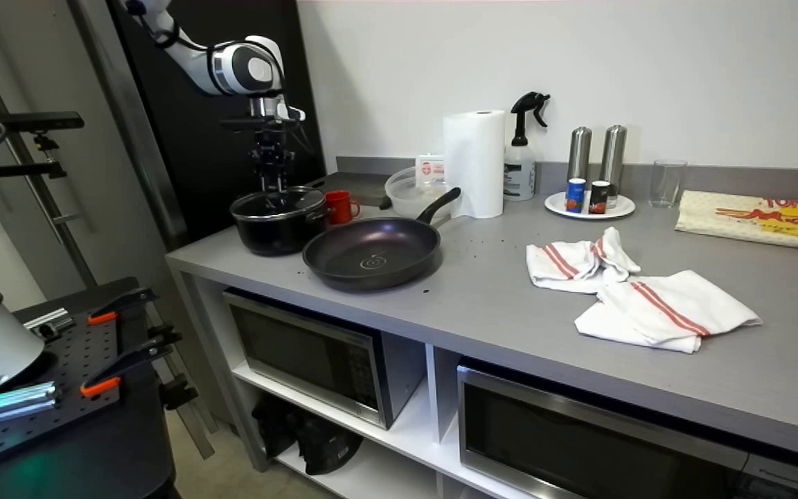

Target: Put the glass lid on the pan on the right.

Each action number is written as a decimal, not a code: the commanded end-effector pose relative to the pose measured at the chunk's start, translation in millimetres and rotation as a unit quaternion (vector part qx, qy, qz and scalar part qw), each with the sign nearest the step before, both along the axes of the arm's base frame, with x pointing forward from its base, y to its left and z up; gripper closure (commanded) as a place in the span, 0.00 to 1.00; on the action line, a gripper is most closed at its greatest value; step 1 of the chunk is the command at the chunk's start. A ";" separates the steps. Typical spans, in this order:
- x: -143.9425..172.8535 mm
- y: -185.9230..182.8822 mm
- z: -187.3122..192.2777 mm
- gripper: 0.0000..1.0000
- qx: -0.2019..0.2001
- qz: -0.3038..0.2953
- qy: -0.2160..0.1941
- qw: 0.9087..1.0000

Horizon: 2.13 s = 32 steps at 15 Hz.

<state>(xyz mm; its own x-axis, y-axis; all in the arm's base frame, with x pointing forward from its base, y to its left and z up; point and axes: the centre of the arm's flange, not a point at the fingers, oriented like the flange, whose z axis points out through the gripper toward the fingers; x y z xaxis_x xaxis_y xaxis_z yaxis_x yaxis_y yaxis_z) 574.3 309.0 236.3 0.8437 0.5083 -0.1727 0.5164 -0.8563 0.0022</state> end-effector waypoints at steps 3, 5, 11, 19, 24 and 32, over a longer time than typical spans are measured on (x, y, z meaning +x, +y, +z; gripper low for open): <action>-23.3 -1.4 57.0 0.74 -0.022 0.001 -0.009 1.000; -26.6 -2.3 70.6 0.74 -0.028 0.000 -0.012 1.000; -25.6 -15.5 89.9 0.74 -0.037 -0.010 -0.014 0.999; -0.2 -109.8 83.0 0.74 -0.042 -0.089 0.006 0.995; 5.9 -183.2 78.8 0.74 -0.035 -0.153 0.016 0.988; 4.1 -274.3 79.0 0.74 -0.009 -0.235 0.029 0.972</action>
